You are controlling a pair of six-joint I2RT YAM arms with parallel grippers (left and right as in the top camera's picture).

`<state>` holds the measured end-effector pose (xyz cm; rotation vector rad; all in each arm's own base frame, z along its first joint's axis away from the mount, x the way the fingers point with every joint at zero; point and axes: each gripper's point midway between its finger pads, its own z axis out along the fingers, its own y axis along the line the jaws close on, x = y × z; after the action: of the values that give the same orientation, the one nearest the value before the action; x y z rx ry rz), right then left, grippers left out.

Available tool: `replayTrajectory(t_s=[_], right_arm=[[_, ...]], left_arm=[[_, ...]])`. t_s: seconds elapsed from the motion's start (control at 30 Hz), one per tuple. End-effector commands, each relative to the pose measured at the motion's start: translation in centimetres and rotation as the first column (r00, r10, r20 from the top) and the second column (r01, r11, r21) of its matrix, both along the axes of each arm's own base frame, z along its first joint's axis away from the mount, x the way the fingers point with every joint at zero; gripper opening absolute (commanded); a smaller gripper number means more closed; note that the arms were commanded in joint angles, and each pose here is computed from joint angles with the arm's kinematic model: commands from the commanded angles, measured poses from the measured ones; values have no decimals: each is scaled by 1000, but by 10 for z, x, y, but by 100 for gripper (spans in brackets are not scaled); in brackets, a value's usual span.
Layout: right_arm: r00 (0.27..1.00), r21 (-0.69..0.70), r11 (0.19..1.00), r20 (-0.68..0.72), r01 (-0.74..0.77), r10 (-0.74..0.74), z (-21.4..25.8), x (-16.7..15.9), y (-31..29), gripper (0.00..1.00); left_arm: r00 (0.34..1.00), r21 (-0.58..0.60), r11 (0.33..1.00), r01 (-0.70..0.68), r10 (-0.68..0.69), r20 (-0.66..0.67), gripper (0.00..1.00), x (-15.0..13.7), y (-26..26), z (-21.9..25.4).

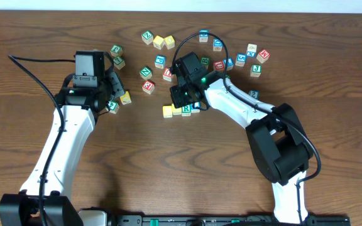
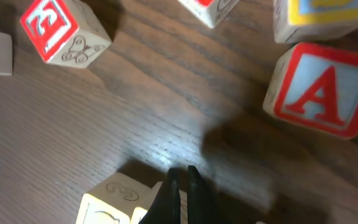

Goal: Spell out CORL

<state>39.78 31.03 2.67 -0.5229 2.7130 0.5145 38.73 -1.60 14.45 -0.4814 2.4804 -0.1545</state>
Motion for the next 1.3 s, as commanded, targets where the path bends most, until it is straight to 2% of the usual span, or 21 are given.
replayTrajectory(t_s=[0.0,0.47,0.73,1.0,1.27], right_arm=[[1000,-1,1000,-3,-15,15,0,-7,11,1],[999,-19,1000,-28,-21,21,-4,-14,10,1],[999,-14,999,24,48,-47,3,13,-7,1],[993,-25,993,5,115,-115,0,28,-37,1],[992,-59,992,-39,114,-116,-6,18,-43,1]], left_arm=[[1000,18,1000,-3,2,6,27,4,3,3],[1000,18,1000,-3,2,3,28,3,3,2],[1000,18,1000,-3,2,3,28,3,3,2],[1000,18,1000,-3,2,4,28,3,3,2],[1000,18,1000,-3,2,3,28,3,3,2]])
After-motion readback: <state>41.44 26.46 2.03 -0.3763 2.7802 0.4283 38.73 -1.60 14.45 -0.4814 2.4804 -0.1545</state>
